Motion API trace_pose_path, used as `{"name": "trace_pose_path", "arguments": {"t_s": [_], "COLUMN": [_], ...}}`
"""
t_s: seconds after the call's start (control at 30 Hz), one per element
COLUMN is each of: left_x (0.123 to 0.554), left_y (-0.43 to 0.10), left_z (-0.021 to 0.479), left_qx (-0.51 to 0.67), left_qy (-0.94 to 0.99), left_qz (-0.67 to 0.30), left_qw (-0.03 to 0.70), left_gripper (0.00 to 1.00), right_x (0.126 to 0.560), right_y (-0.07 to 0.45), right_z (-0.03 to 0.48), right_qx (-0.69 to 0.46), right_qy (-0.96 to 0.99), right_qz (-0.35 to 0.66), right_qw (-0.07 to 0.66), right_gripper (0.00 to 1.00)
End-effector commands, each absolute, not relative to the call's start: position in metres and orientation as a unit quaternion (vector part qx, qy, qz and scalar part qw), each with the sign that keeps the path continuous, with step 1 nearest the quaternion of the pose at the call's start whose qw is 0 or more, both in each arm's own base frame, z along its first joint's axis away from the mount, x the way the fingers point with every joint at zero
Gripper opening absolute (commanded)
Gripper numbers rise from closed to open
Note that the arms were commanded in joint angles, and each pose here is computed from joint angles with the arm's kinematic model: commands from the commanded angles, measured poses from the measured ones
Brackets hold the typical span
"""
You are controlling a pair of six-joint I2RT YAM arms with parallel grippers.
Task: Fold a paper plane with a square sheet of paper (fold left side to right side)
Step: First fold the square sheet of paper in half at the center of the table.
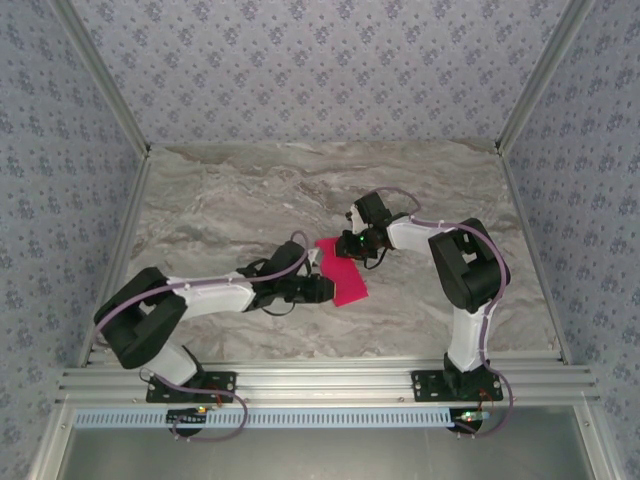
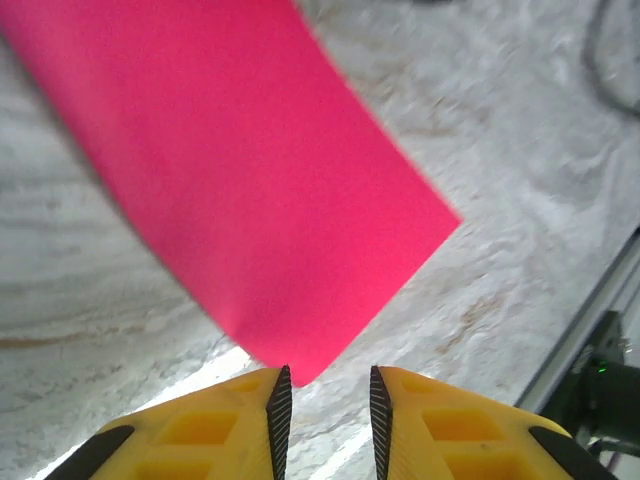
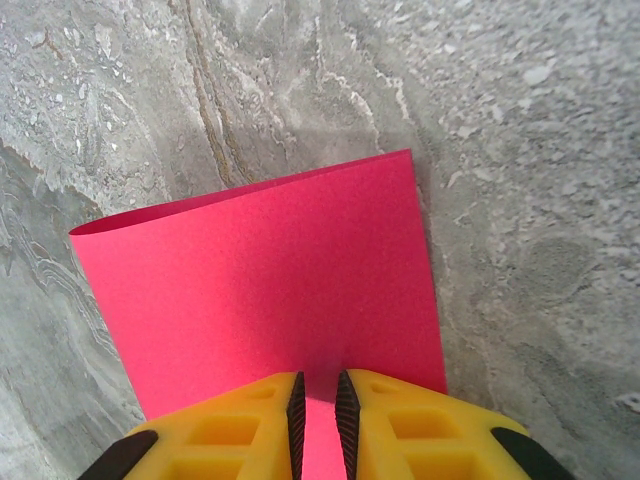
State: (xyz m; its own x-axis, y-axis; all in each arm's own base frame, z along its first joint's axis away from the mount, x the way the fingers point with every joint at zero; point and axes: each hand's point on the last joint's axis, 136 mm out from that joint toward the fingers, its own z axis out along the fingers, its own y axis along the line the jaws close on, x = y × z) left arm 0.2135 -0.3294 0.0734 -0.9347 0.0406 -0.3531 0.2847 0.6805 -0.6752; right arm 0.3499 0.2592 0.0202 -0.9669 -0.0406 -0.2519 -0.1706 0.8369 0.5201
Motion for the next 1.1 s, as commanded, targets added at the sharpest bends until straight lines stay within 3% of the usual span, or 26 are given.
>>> {"name": "trace_pose_path", "arguments": {"t_s": [0.0,0.43,1.07], "left_x": [0.226,0.236,0.162], "left_y": [-0.337,-0.370,-0.357], "left_z": [0.094,0.052,0.002], "left_qx": [0.096,0.113,0.108], "left_qy": [0.889,0.891,0.915], "left_qz": [-0.407,-0.414,-0.380], "left_qw": [0.187,0.147,0.076], "left_gripper": [0.29,0.25,0.24], "right_x": [0.323,0.322,0.322], "right_y": [0.233,0.235,0.233], "right_z": [-0.018,-0.017,-0.019], "right_qx": [-0.027,-0.030,-0.029], "right_qy": [0.974,0.974,0.975], "right_qz": [0.217,0.220,0.216], "right_qw": [0.057,0.054,0.053], "right_gripper": [0.23,0.23,0.23]}}
